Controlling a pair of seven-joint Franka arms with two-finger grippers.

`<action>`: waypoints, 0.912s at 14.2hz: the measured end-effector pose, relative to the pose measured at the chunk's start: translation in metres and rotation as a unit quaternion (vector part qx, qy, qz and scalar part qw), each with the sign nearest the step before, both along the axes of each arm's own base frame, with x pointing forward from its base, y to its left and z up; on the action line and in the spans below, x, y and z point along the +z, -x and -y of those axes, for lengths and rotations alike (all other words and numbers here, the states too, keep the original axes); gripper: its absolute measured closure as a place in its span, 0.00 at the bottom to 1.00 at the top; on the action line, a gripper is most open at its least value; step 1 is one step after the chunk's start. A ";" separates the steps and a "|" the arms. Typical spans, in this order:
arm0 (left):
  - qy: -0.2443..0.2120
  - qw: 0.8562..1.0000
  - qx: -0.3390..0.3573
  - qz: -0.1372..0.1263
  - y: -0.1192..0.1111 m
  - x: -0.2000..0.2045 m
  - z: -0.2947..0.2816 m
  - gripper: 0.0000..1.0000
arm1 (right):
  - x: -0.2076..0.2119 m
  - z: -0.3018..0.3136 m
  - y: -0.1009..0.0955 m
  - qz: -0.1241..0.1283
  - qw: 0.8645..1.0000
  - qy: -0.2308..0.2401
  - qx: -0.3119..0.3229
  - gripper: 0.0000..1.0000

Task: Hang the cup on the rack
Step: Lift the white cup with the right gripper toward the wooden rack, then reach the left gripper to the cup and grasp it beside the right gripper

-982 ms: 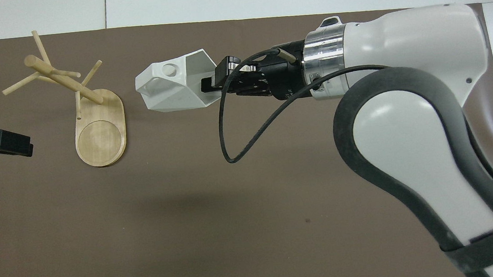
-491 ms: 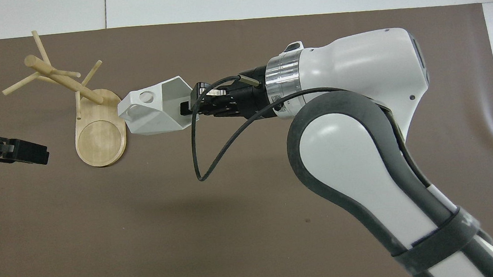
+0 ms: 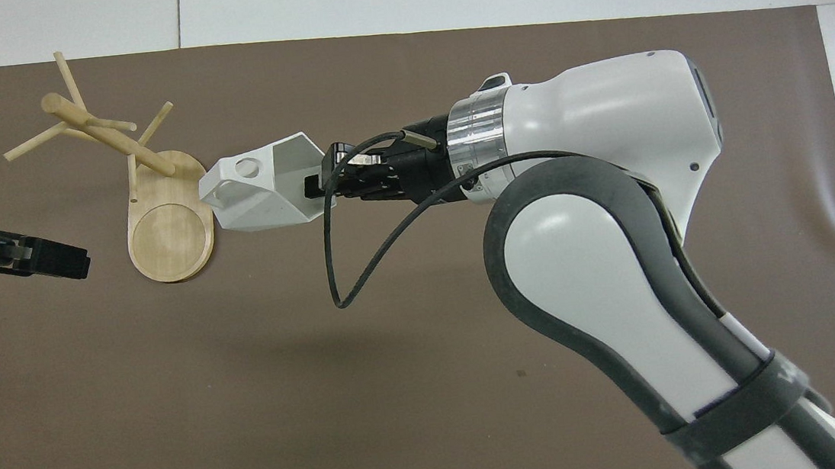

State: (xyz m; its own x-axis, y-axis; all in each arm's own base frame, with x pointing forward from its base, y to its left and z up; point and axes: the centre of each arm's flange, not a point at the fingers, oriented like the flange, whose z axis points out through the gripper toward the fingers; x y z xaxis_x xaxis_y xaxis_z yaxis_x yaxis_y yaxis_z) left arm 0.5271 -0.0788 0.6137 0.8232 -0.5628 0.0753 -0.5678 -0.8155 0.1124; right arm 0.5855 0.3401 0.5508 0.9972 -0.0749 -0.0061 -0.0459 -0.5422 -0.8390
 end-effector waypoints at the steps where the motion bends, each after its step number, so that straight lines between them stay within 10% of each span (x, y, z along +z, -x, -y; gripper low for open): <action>1: 0.013 1.000 -0.019 0.008 0.001 -0.002 0.000 0.00 | 0.000 0.001 0.000 0.000 1.000 0.000 -0.001 0.96; 13: 0.166 0.951 -0.213 0.147 0.022 -0.030 0.038 0.00 | 0.000 0.005 -0.003 0.001 1.000 0.000 -0.005 0.96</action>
